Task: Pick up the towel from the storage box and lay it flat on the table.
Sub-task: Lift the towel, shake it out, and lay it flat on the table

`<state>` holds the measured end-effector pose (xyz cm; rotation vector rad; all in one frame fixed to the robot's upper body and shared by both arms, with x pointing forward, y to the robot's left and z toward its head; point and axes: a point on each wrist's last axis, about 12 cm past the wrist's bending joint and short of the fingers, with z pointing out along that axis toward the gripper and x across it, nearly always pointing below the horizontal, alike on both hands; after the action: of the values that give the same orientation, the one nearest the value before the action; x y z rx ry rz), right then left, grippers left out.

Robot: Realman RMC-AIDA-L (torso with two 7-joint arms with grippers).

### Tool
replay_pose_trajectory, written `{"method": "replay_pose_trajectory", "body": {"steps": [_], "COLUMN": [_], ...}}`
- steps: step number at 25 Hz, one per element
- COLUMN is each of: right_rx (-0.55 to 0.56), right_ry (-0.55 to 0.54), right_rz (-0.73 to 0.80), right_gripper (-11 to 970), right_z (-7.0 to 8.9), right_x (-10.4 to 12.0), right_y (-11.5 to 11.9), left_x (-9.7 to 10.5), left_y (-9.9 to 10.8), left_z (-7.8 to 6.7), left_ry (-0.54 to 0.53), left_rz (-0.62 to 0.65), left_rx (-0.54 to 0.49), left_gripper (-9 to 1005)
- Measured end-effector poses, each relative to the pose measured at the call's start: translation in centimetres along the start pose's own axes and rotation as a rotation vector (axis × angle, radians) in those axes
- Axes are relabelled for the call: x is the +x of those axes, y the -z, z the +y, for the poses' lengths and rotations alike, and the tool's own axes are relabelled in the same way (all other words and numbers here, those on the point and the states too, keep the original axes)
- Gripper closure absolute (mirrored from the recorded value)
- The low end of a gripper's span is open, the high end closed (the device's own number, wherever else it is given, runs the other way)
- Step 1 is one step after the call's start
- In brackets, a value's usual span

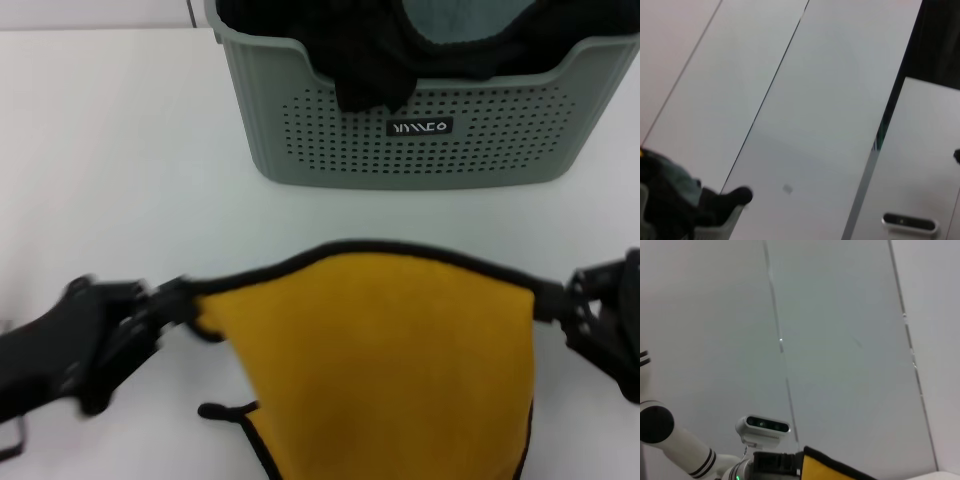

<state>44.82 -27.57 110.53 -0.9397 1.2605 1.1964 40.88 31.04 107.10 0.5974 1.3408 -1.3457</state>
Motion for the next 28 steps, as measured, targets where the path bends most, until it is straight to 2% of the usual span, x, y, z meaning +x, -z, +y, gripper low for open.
{"method": "replay_pose_trajectory", "body": {"steps": [3, 9, 13, 19, 25, 28], "right_rx": [0.028, 0.155, 0.246, 0.351, 0.442, 0.472], "right_ry": [-0.025, -0.039, -0.066, -0.101, -0.114, -0.113], "right_rz": [0.013, 0.092, 0.164, 0.287, 0.345, 0.36], "right_gripper": [945, 943, 942, 940, 938, 937], "right_z": [-1.6, -4.3, -6.3, -8.8, -10.2, -10.5], "right_x": [0.4, 1.0, 1.5, 2.2, 2.6, 2.8], "right_y": [-0.2, 0.0, -0.3, -1.1, -1.1, -1.0], "left_x": [0.1, 0.1, 0.0, 0.4, 0.9, 0.7], "left_y": [-1.8, -4.6, -6.0, -8.1, -9.6, -10.0], "left_z": [2.1, 6.3, 8.3, 10.3, 11.8, 12.0], "left_ry": [0.009, 0.013, -0.006, -0.04, -0.079, -0.098], "left_rz": [0.057, 0.153, 0.207, 0.317, 0.398, 0.402], "left_rx": [-0.021, -0.178, -0.254, -0.311, -0.386, -0.391], "left_gripper": [994, 994, 994, 994, 994, 994]}}
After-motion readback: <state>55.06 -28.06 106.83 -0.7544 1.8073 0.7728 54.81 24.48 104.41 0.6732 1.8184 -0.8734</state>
